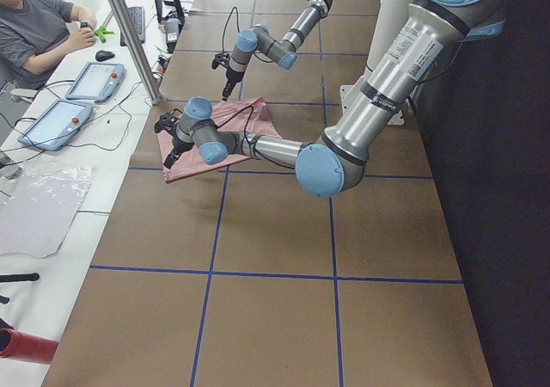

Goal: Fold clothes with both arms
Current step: 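Reach the right gripper toward the shirt's side nearest it, then grasp the shirt's collar edge with the right gripper and pull it toward the robot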

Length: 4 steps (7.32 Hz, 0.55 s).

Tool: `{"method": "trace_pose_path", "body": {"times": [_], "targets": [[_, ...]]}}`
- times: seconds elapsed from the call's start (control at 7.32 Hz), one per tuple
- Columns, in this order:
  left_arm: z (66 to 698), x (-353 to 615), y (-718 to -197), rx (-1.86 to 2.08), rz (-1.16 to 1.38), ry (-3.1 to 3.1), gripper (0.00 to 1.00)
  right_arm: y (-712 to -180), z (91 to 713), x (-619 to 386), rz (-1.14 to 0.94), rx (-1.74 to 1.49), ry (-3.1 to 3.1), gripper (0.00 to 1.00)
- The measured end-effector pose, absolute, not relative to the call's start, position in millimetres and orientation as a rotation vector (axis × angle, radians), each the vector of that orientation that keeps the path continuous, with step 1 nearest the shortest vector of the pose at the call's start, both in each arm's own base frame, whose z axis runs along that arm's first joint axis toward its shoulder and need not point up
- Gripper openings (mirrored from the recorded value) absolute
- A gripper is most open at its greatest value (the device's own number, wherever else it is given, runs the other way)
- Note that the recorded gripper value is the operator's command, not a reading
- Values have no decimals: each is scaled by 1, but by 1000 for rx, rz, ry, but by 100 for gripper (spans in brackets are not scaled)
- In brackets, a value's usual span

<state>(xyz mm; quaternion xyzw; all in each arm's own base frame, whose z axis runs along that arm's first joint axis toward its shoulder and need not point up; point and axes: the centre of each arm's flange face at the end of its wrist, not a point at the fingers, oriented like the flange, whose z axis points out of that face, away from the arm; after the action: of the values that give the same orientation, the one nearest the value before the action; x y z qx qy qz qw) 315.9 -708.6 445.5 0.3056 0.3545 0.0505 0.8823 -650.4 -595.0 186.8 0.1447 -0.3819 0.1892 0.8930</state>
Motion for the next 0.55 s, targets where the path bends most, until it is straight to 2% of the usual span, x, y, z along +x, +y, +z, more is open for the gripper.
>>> {"method": "trace_pose_path", "body": {"times": [0.55], "targets": [[446,317,-708,636,106,739,100,-594,204,-663,380,305,-774,40]]}}
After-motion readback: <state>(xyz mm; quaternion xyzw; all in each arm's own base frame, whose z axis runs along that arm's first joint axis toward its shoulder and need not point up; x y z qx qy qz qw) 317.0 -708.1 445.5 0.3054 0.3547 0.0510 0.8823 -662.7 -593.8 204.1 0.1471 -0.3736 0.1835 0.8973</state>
